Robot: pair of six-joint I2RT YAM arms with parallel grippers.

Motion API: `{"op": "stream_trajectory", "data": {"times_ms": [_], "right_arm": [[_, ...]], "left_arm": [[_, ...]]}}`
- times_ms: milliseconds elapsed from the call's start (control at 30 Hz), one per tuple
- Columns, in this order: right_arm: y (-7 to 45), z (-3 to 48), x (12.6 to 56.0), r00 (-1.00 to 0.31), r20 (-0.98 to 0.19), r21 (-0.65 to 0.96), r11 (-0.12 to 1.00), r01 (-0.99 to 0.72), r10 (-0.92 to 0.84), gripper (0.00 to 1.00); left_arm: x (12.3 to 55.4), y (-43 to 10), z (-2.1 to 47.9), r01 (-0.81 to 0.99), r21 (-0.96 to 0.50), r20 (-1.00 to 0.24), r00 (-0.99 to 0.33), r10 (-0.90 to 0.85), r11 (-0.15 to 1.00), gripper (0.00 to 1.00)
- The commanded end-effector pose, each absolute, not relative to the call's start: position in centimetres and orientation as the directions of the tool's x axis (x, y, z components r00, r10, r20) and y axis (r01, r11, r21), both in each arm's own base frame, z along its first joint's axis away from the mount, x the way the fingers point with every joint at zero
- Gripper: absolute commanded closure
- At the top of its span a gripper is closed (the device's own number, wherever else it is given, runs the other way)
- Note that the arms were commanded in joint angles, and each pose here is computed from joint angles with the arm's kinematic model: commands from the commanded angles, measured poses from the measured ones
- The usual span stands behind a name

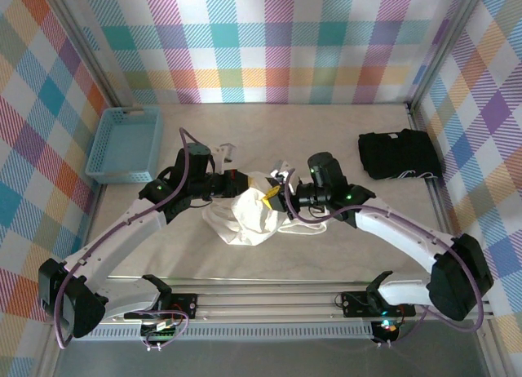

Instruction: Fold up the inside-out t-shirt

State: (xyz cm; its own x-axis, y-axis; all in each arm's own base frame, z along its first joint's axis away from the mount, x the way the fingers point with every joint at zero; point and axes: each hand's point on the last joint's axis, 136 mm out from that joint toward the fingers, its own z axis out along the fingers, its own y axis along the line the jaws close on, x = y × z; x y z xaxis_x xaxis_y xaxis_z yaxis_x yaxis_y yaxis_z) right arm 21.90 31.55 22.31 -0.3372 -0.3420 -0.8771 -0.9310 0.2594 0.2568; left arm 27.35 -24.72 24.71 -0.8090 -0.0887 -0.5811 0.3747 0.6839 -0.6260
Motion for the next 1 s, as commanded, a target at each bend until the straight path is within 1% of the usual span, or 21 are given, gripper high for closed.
{"op": "stream_trajectory", "data": {"times_ms": [0, 100, 167, 200, 300, 467, 567, 733, 833, 867, 900, 967], "right_arm": [[31.5, 25.0, 19.5, -0.310, -0.885, 0.275, 0.147, -0.950, -0.347, 1.00], [31.5, 26.5, 18.3, -0.323, -0.883, 0.309, 0.094, -0.946, -0.340, 1.00], [31.7, 27.4, 17.5, -0.322, -0.888, 0.327, 0.039, -0.944, -0.327, 1.00], [31.9, 27.9, 17.2, -0.359, -0.877, 0.372, 0.020, -0.928, -0.319, 1.00], [32.6, 28.8, 16.6, -0.395, -0.868, 0.428, -0.051, -0.902, -0.300, 1.00], [34.2, 27.9, 16.9, -0.437, -0.838, 0.473, -0.036, -0.880, -0.328, 1.00], [35.4, 27.5, 15.6, -0.426, -0.830, 0.485, -0.089, -0.870, -0.360, 0.96], [35.0, 27.4, 13.5, -0.378, -0.849, 0.466, -0.186, -0.865, -0.369, 0.86], [34.0, 26.9, 12.7, -0.342, -0.859, 0.435, -0.193, -0.879, -0.381, 0.78], [33.7, 26.7, 12.7, -0.345, -0.855, 0.434, -0.172, -0.884, -0.387, 0.77], [33.4, 26.3, 12.9, -0.315, -0.866, 0.399, -0.155, -0.904, -0.389, 0.76], [32.8, 25.6, 13.8, -0.316, -0.864, 0.375, -0.082, -0.924, -0.391, 0.75]], "left_arm": [[28.4, -22.6, 23.3, 0.331, -0.541, -0.614, -0.784, -0.094, 0.773, 1.00], [29.0, -22.3, 22.7, 0.320, -0.507, -0.624, -0.777, -0.085, 0.800, 1.00], [29.5, -22.3, 22.3, 0.315, -0.496, -0.624, -0.777, -0.080, 0.809, 1.00], [29.6, -22.4, 22.1, 0.315, -0.494, -0.622, -0.780, -0.076, 0.810, 1.00], [29.9, -23.0, 21.9, 0.327, -0.500, -0.616, -0.785, -0.064, 0.802, 1.00], [29.9, -23.9, 22.2, 0.361, -0.521, -0.621, -0.782, -0.054, 0.773, 1.00], [29.8, -24.2, 22.7, 0.382, -0.534, -0.632, -0.773, -0.055, 0.754, 1.00], [29.6, -24.0, 23.0, 0.398, -0.531, -0.654, -0.754, -0.063, 0.748, 1.00], [29.8, -24.0, 23.9, 0.425, -0.529, -0.689, -0.721, -0.079, 0.734, 1.00], [29.7, -24.0, 24.0, 0.429, -0.529, -0.694, -0.715, -0.082, 0.732, 1.00], [29.7, -23.9, 24.2, 0.435, -0.529, -0.701, -0.707, -0.087, 0.729, 1.00], [29.6, -23.8, 24.4, 0.445, -0.531, -0.712, -0.695, -0.095, 0.722, 1.00]]}}
